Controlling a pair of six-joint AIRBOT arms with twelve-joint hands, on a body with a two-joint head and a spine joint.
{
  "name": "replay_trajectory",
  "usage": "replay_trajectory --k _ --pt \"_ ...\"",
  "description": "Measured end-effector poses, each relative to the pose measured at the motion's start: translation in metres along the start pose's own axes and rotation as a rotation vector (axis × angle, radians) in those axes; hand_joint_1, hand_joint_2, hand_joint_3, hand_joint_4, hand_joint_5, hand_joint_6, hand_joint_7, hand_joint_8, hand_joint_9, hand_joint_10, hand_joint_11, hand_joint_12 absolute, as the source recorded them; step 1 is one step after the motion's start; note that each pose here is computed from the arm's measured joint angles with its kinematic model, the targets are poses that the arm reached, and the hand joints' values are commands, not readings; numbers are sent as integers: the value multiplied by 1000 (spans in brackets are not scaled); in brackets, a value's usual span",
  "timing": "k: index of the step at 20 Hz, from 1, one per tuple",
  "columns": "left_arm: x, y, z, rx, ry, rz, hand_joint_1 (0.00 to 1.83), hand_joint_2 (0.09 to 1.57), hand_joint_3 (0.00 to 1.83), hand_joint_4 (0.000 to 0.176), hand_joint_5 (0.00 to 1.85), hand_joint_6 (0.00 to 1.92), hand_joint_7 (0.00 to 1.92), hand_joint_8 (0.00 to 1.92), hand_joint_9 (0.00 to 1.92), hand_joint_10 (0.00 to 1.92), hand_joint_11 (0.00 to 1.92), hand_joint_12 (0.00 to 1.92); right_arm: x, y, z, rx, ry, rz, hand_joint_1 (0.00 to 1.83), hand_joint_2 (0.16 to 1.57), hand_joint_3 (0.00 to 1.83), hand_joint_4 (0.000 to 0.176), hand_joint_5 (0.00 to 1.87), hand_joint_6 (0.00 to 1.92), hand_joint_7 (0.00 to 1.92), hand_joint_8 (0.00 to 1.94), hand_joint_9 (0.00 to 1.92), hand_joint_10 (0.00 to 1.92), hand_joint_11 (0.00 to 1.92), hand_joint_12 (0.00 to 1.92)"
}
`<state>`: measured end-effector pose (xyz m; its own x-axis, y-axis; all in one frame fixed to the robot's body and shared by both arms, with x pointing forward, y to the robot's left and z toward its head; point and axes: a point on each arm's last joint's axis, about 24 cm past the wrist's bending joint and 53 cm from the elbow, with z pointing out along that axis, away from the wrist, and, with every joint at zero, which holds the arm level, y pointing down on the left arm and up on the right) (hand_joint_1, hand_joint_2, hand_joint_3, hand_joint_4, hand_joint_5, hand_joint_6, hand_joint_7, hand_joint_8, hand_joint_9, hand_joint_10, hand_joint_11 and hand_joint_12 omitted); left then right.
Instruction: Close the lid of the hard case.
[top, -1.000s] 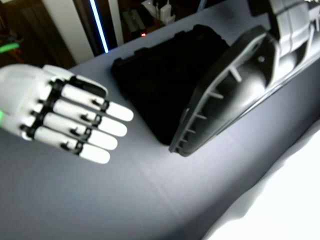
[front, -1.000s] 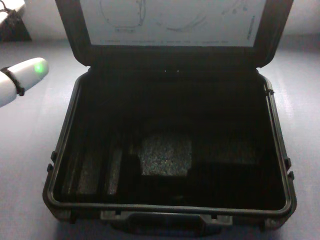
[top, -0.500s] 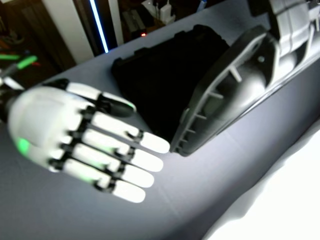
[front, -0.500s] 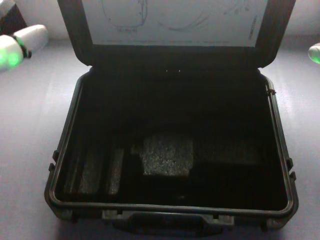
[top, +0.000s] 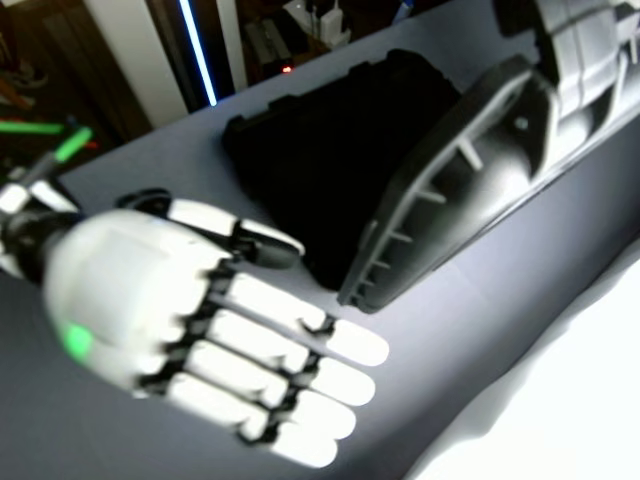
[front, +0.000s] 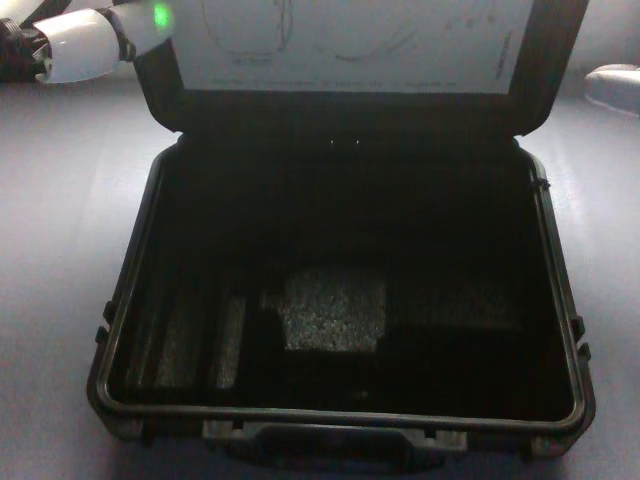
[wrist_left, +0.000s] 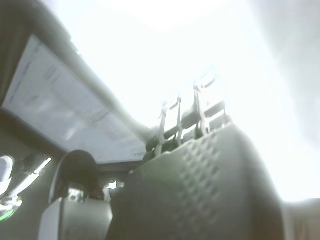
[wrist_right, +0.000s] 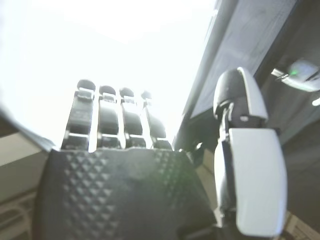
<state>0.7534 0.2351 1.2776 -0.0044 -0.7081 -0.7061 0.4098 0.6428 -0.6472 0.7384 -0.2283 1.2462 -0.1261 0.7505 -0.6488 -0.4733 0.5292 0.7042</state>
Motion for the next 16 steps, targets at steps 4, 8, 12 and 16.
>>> replay_trajectory --k 4,8,12,16 --pt "3 4 2 -19 26 10 0 1251 16 0 45 1 19 0 0 0 0 0 0 10 11 -19 8 -7 535 1124 1 0 98 0 89 3 90 5 0 464" --pt "4 0 4 -9 28 20 0 1250 10 0 58 5 16 1 0 0 0 0 -3 24 18 -52 10 -27 453 1100 0 0 132 3 113 2 135 5 0 568" --pt "6 -1 4 -2 35 31 0 1224 0 0 78 11 33 7 0 0 0 0 -5 44 25 -105 12 -49 487 1153 5 0 111 2 124 2 86 3 0 287" --pt "7 -3 -5 5 42 40 0 1176 0 7 90 10 45 8 0 0 0 0 5 49 23 -119 45 -69 477 1159 0 0 114 1 123 2 102 3 0 332"
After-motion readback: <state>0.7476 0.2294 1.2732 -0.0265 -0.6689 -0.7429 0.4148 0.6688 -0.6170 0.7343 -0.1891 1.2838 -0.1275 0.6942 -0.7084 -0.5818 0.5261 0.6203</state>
